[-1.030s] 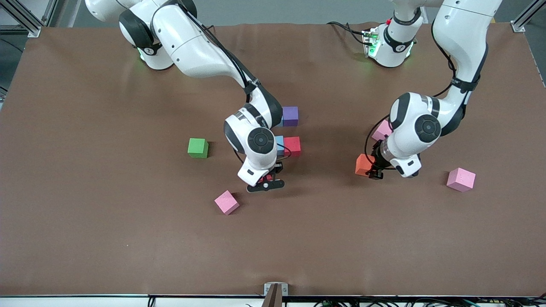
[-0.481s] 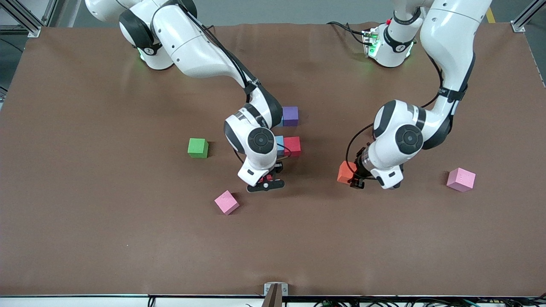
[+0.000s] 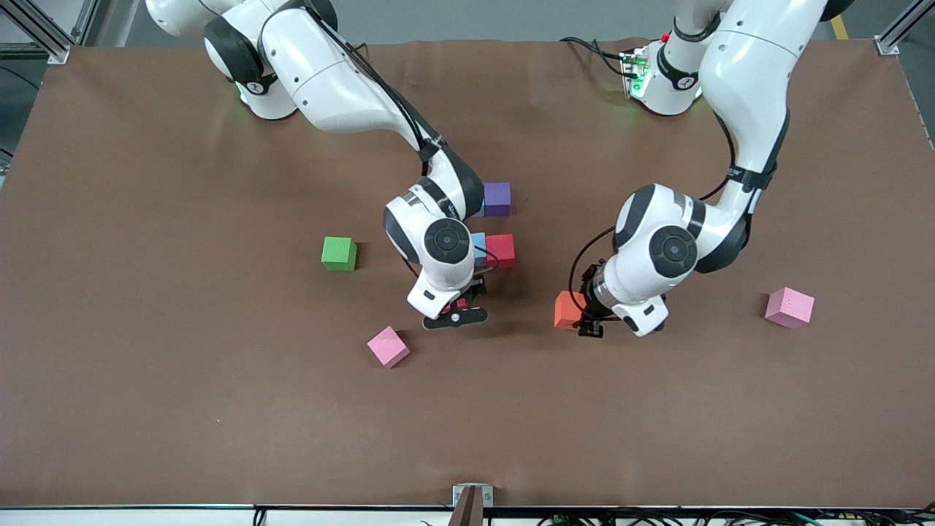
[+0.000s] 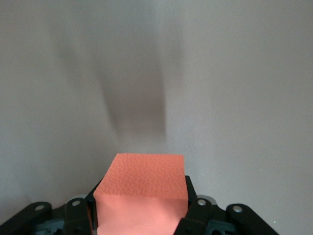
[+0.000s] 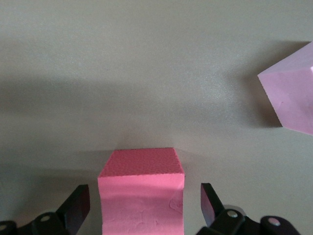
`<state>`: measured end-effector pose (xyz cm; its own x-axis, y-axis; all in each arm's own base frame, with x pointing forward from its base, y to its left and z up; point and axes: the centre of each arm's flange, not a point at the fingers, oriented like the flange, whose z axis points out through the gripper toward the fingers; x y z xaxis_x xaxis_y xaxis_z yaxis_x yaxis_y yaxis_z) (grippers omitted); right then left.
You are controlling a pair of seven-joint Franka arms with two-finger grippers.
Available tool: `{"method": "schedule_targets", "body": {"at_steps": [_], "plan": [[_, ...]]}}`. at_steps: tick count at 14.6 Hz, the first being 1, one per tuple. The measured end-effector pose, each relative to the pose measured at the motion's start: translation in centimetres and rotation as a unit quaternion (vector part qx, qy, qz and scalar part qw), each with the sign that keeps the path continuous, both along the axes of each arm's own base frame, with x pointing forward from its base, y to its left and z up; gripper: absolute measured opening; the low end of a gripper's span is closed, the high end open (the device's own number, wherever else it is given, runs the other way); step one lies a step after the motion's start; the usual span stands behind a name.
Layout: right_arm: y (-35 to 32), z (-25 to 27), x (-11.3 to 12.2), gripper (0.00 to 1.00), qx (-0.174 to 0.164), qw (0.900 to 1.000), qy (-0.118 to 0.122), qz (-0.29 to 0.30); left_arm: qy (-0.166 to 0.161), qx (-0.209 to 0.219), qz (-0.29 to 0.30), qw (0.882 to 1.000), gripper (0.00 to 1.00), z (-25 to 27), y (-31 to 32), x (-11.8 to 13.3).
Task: Arrange 11 blocks into digit 3
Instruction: 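Carry orange with the left gripper while the right gripper lowers red, then release red and withdraw the right gripper while the left gripper holds orange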
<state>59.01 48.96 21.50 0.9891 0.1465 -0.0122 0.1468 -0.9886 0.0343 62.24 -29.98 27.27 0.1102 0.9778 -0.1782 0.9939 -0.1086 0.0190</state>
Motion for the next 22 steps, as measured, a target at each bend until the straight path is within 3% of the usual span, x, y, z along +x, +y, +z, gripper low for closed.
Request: {"method": "schedule_targets", "body": {"at_steps": [6, 9, 12, 17, 22], "plan": [[-0.9, 3.7, 1.0, 1.0, -0.005, 1.0, 0.005, -0.009, 0.02, -0.003, 0.056, 0.998, 0.61, -1.4, -5.3, -1.6], [-3.6, 6.9, 2.9, 1.0, -0.002, 1.0, 0.003, -0.015, 0.034, 0.004, 0.082, 0.996, 0.61, -2.7, -7.3, -2.8], [-7.7, 10.0, 4.9, 1.0, -0.009, 0.999, 0.017, -0.04, 0.031, 0.018, 0.097, 0.995, 0.61, -3.6, -10.5, -4.4], [-15.4, 12.9, 8.4, 1.0, -0.012, 0.995, 0.027, -0.091, 0.028, 0.011, 0.122, 0.992, 0.61, -4.5, -13.2, -3.9], [-19.4, 13.5, 10.2, 1.0, -0.01, 0.993, 0.026, -0.119, 0.03, 0.01, 0.117, 0.993, 0.61, -5.8, -14.6, -3.9]]}}
